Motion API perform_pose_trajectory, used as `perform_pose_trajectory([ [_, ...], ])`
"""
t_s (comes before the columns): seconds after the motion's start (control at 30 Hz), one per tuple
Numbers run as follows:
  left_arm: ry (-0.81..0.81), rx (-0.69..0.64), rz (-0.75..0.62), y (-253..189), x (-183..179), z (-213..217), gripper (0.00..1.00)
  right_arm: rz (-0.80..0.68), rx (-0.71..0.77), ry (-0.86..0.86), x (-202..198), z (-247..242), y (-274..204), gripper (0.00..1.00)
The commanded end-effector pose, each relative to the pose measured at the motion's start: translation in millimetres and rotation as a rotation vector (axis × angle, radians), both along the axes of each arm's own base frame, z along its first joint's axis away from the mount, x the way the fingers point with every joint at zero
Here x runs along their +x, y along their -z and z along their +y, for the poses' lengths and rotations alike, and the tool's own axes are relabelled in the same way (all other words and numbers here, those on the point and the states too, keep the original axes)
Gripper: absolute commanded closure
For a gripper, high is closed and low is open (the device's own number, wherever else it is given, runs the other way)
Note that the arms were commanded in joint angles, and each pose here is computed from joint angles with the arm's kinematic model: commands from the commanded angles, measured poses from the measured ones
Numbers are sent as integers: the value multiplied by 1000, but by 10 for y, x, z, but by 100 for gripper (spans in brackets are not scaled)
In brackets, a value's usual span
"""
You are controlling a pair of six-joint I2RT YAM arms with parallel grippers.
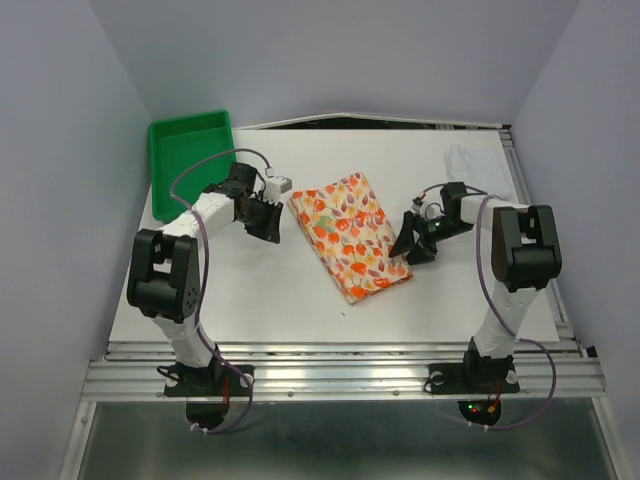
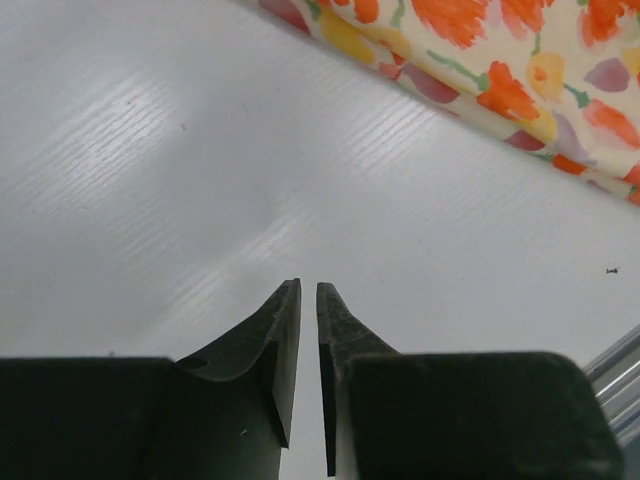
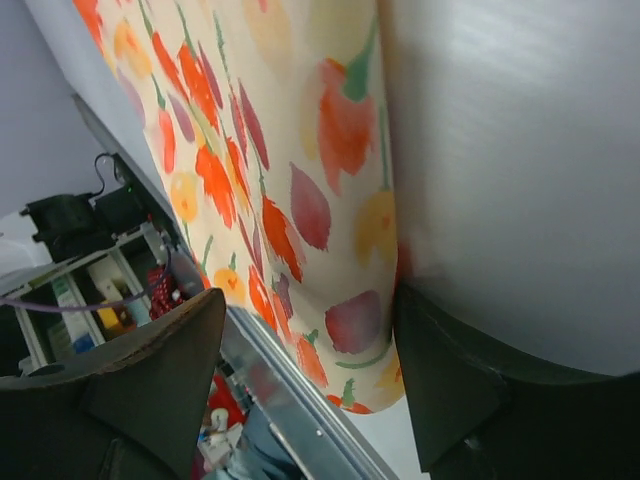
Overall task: Fold and stack the skirts
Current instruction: Fold the skirt
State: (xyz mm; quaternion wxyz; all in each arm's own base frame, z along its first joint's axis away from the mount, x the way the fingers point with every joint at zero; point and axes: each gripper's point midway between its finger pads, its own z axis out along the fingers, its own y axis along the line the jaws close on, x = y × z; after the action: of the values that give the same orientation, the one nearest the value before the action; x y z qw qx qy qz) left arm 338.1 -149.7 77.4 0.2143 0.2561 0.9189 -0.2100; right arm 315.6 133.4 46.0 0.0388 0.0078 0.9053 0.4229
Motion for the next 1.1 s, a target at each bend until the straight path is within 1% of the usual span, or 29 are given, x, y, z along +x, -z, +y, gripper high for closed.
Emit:
perform_pose_trajectory([
  [0.0, 15, -112, 33, 63, 78, -224, 77, 43, 64, -120, -356, 473, -92, 27],
  [0.1, 3, -139, 66, 188, 201, -328, 77, 88, 89, -149, -515, 658, -88, 26],
  [0.17, -1, -156, 74, 254, 342, -421, 78, 107, 114, -187, -651, 820, -106, 23],
  [0.27, -9, -162, 85, 350, 523, -525, 79, 88, 122, -205, -693, 877, -132, 21],
  [0.37, -2, -189, 122, 399, 578, -677, 80, 53, 94, -209, -680, 846, -184, 20],
  [0.43, 17, -196, 115, 384, 571, -755, 80, 15, 74, -212, -668, 823, -243, 20],
  [0.53, 64, -199, 104, 332, 464, -908, 80, -94, 41, -211, -548, 735, -444, 19],
  [0.57, 69, -202, 96, 294, 429, -931, 80, -128, 8, -207, -492, 676, -470, 20],
  [0.6, 53, -197, 88, 278, 438, -911, 80, -198, -17, -226, -428, 647, -599, 20],
  [0.67, 11, -171, 45, 174, 465, -808, 80, -312, -94, -253, -314, 552, -684, 22],
  [0.73, -63, -134, -1, 74, 531, -669, 80, -443, -149, -254, -192, 485, -897, 24],
  [0.8, -83, -166, -86, -222, 545, -599, 79, -551, -188, -266, -97, 433, -1019, 25],
  [0.83, -93, -204, -128, -362, 588, -567, 79, -610, -197, -269, -93, 415, -1124, 26],
  [0.87, -89, -232, -170, -533, 517, -541, 79, -670, -206, -282, -54, 404, -1174, 26],
  [0.9, -84, -261, -197, -631, 496, -541, 79, -689, -215, -288, -68, 385, -1155, 26],
  [0.93, -34, -336, -202, -758, 383, -630, 79, -724, -227, -294, -56, 368, -1180, 26],
  [0.97, -13, -403, -272, -929, 311, -669, 79, -759, -241, -299, -56, 343, -1226, 26],
  [1.0, -15, -499, -251, -1052, 217, -758, 79, -804, -250, -327, -46, 361, -1242, 26],
  [1.03, 18, -531, -290, -1110, 170, -784, 79, -830, -260, -337, -38, 347, -1248, 26],
  [1.07, -7, -619, -290, -1190, 122, -842, 80, -858, -281, -355, -59, 352, -1241, 26],
])
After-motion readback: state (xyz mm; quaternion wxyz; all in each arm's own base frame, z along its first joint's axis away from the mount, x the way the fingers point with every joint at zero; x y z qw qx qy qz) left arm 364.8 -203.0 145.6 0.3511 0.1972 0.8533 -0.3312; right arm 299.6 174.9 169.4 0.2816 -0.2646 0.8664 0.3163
